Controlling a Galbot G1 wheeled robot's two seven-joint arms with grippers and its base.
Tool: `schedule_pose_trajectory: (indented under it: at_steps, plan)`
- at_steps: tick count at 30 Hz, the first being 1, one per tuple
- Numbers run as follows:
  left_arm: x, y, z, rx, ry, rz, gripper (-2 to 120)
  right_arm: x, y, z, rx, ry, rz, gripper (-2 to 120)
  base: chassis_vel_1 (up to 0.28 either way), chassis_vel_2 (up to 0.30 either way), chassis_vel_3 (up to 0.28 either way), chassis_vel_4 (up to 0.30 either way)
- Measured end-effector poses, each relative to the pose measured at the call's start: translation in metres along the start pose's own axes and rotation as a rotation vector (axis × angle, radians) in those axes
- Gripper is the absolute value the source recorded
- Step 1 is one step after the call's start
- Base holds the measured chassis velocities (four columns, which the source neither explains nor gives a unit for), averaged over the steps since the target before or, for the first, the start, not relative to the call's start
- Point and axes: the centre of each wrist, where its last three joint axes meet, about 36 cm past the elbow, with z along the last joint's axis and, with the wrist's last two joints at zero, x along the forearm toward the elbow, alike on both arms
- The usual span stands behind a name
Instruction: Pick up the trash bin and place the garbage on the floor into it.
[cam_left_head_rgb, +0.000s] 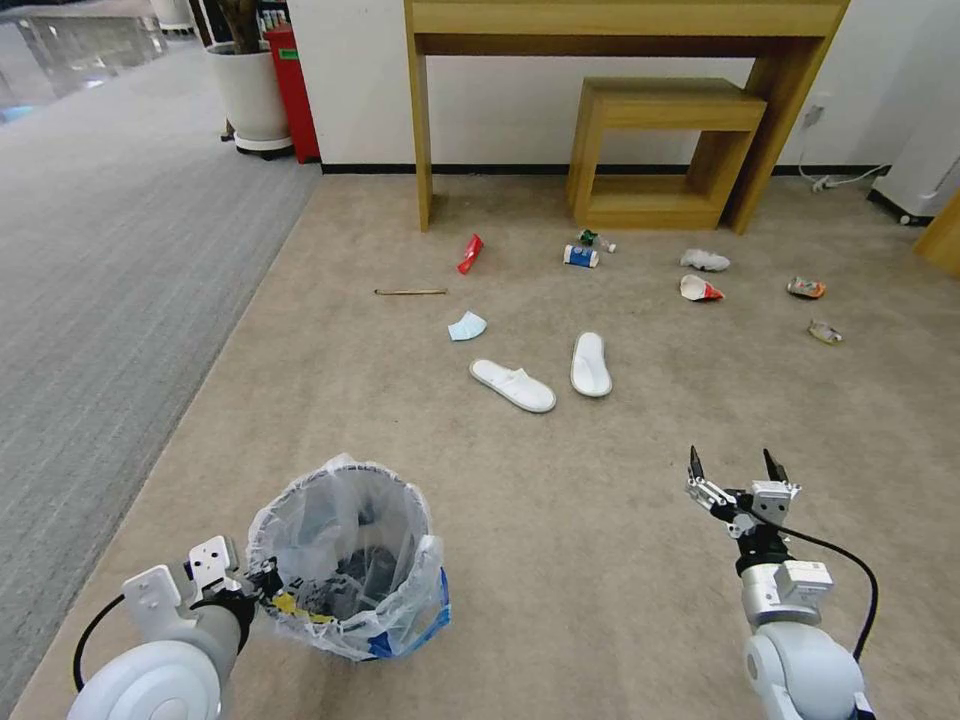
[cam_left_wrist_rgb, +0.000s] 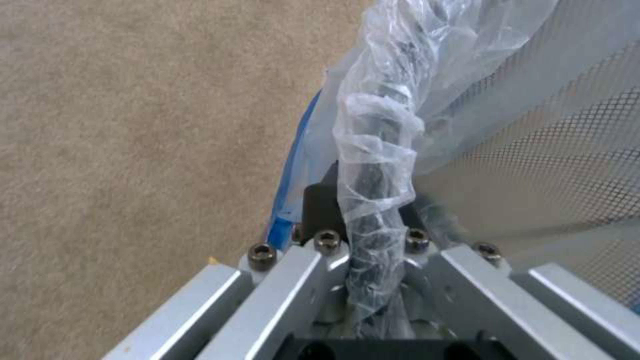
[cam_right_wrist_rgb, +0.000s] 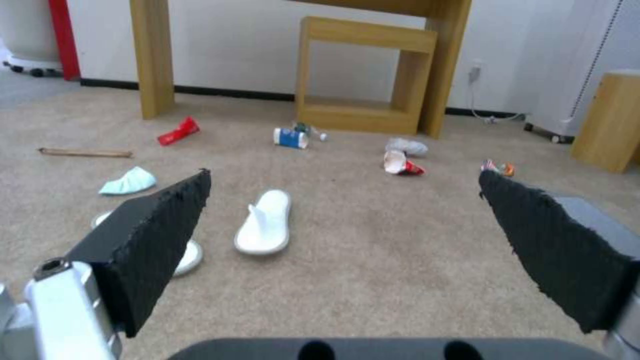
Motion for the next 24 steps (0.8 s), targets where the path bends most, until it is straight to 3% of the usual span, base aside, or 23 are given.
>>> schedule_pose_trajectory:
  at_steps: [24]
  plan:
    - [-0.0022,-0.0008,0.0008,0.001,0.003,0.002,0,-0.0021,0.0019,-0.0002,0.001,0.003,-0.008,100,-0.081,0.082,0.081,-0.084]
